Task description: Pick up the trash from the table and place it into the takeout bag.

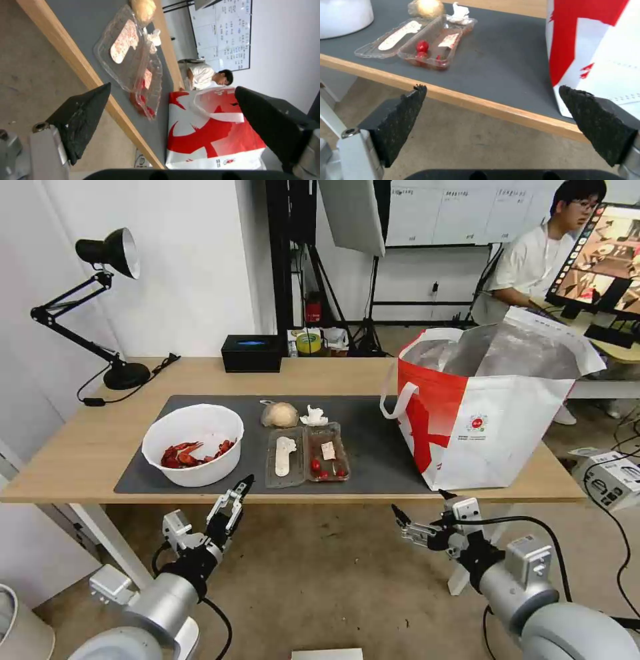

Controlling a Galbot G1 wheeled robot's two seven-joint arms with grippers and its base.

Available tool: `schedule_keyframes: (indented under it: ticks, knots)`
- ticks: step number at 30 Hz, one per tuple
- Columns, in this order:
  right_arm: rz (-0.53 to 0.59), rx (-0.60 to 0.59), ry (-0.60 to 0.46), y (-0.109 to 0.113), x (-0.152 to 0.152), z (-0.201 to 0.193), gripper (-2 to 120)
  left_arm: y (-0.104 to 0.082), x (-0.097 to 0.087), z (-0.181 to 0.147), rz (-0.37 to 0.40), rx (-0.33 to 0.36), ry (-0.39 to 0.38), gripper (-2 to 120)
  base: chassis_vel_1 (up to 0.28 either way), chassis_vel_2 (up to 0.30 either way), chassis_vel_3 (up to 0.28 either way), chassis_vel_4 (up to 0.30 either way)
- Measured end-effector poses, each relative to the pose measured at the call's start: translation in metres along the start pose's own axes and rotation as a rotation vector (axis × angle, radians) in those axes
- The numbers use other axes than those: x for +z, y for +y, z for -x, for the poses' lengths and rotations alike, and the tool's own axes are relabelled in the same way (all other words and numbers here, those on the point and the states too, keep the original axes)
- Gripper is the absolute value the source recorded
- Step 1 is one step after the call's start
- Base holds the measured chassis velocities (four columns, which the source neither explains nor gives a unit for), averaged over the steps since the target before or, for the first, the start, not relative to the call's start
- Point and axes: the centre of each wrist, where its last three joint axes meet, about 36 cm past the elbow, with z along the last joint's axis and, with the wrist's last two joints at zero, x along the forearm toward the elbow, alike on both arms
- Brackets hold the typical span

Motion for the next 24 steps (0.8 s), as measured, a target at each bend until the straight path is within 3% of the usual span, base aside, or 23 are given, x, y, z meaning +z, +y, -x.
schedule_keyframes:
  ticks: [12, 24]
  knots:
    - [-0.002, -0.034, 0.015, 0.006, 0.005, 0.006, 100, 0.001, 0.001, 0.006, -0.022, -0.002, -0.022, 100, 0.0, 0.0, 0.0, 0.0]
    - [-0.006, -0.028, 0.018, 0.004, 0.006, 0.006, 100, 0.012, -0.011, 0.034, 0.023, -0.013, 0.002, 100, 0.0, 0.0, 0.0, 0.0]
